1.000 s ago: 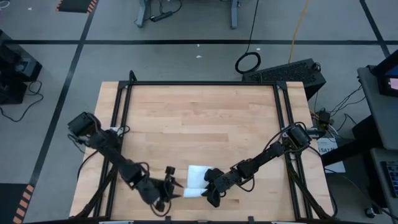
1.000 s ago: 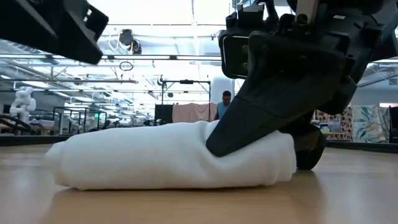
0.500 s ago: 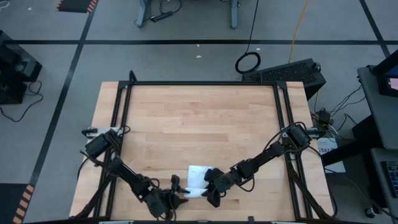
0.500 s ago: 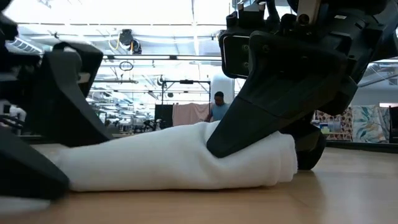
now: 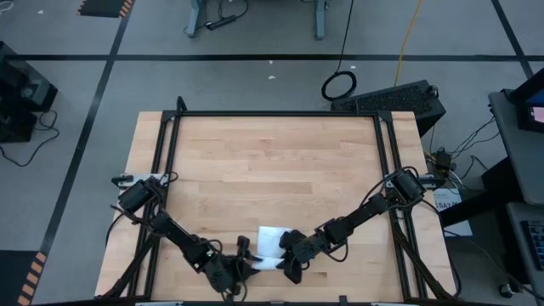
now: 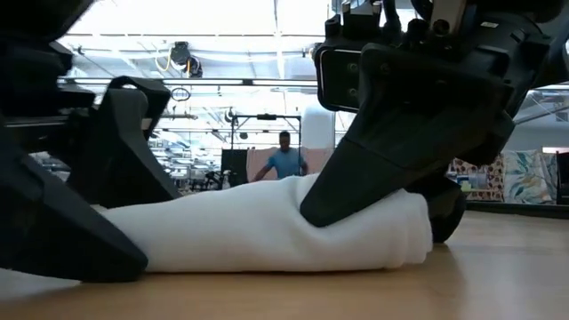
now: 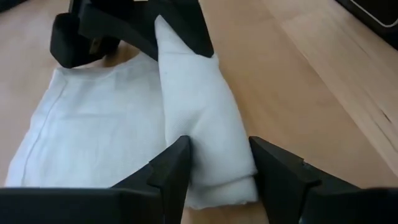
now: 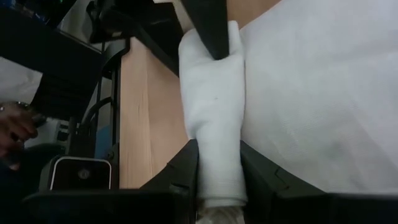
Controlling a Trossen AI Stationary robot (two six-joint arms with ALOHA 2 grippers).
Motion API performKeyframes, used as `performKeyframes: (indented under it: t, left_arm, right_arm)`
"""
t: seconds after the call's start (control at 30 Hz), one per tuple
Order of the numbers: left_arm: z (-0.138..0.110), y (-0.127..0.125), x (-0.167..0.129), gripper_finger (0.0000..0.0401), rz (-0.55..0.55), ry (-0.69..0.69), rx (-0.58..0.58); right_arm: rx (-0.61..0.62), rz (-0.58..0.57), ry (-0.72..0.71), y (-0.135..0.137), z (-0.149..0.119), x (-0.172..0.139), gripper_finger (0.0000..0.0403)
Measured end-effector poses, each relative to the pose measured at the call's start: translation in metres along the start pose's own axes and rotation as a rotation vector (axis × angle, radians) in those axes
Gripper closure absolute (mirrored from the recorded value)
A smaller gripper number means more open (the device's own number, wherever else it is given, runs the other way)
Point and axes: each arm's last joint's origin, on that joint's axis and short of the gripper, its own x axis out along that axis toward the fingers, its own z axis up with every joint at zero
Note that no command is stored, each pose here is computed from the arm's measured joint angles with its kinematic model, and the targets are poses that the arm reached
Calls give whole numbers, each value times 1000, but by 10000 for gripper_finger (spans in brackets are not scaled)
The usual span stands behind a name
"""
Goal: Roll napkin
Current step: Roll the white table napkin
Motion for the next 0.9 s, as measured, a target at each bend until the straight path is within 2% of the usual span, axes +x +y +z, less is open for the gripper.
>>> performKeyframes:
  t: [0.1, 0.23, 0.27, 0.47, 0.63, 0.73, 0.9]
  left_arm:
    - [2, 3, 0, 263, -13, 4, 2]
    - [12, 10, -5, 354, -83, 5, 4]
    - [14, 12, -8, 366, -103, 8, 0]
    - [20, 27, -17, 366, -142, 94, -85]
    - [22, 31, -16, 365, -239, 124, -149]
    - [23, 33, -15, 364, -250, 127, -173]
    - [25, 34, -14, 363, -248, 119, -168]
  right_arm:
    - [-16, 4, 5, 0, 0, 0, 332]
    - [-64, 12, 12, 1, -1, 0, 326]
    - [-82, 15, 14, 1, -1, 0, 320]
    - [-174, 35, 19, 9, 6, -13, 251]
    - [-215, -41, 61, 18, 9, -38, 198]
    - [-283, -130, 33, 24, 3, -49, 191]
    - [-443, -283, -161, 34, -7, -52, 208]
